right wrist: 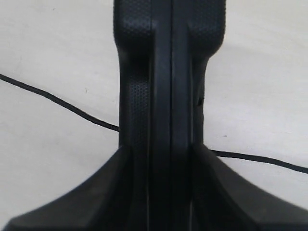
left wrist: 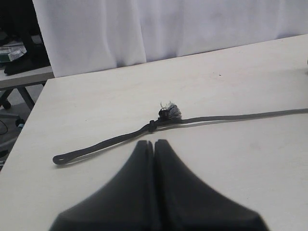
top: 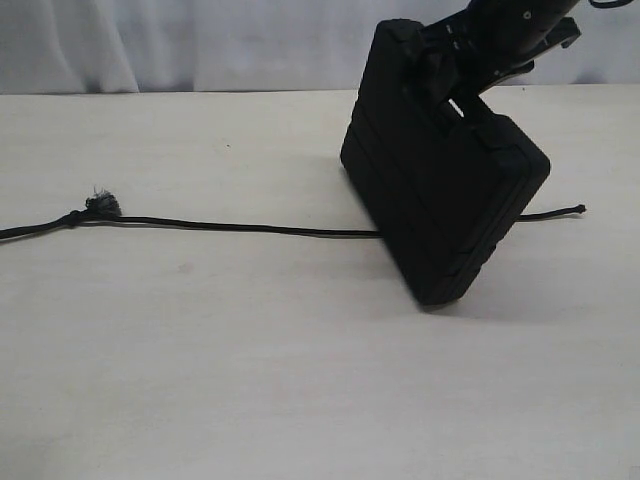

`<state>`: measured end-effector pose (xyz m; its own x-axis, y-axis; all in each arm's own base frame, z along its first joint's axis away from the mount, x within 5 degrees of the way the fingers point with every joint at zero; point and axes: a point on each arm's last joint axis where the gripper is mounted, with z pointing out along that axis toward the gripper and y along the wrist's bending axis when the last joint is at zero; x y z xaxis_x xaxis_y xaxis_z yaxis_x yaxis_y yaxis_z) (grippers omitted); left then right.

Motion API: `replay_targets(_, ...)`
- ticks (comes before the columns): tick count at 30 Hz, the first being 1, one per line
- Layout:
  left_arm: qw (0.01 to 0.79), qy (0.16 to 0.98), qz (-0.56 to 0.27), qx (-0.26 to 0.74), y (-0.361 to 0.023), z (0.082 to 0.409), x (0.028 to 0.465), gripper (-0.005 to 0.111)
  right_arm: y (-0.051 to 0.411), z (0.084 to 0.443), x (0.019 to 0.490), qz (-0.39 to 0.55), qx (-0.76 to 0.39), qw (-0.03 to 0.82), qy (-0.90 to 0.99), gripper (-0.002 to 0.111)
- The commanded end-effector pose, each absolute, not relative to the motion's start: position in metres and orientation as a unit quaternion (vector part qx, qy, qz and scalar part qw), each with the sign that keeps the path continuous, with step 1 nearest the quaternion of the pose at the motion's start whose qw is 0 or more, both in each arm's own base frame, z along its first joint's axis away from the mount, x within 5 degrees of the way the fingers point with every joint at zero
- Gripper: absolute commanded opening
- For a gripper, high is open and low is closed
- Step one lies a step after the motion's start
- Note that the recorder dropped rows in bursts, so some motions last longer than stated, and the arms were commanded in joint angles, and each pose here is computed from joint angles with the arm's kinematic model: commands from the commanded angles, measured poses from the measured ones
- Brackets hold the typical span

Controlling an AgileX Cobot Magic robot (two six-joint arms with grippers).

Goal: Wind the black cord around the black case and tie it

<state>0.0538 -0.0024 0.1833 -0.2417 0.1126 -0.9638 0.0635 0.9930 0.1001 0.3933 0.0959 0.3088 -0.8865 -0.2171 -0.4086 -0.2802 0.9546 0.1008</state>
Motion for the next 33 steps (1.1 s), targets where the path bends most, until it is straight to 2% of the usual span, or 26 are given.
replay_targets(1,0.618,0.784,0.014,0.056,-0.003,0.184,0.054,0.0,0.096,0.313,0.391,0.081,-0.13,0.202,0.967,0.037)
replay_targets(5,0.618,0.784,0.014,0.056,-0.003,0.184,0.054,0.0,0.096,0.311,0.39,0.08,-0.131,0.192,0.969,0.034)
replay_targets(12,0.618,0.784,0.014,0.056,-0.003,0.184,0.054,0.0,0.096,0.31,0.388,0.08,-0.129,0.177,0.972,0.004)
replay_targets(16,0.618,0.784,0.014,0.056,-0.003,0.184,0.054,0.0,0.096,0.309,0.388,0.091,-0.083,0.172,0.977,0.004)
replay_targets(21,0.618,0.784,0.014,0.056,-0.003,0.184,0.054,0.0,0.106,0.311,0.385,0.16,-0.023,0.153,0.975,0.004)
replay_targets(27,0.619,0.783,0.014,0.055,-0.003,0.184,0.054,0.0,0.137,0.308,0.374,0.097,0.021,0.148,0.984,0.004)
replay_targets(33,0.619,0.783,0.014,0.055,-0.003,0.184,0.054,0.0,0.138,0.308,0.373,0.092,0.024,0.148,0.984,0.004)
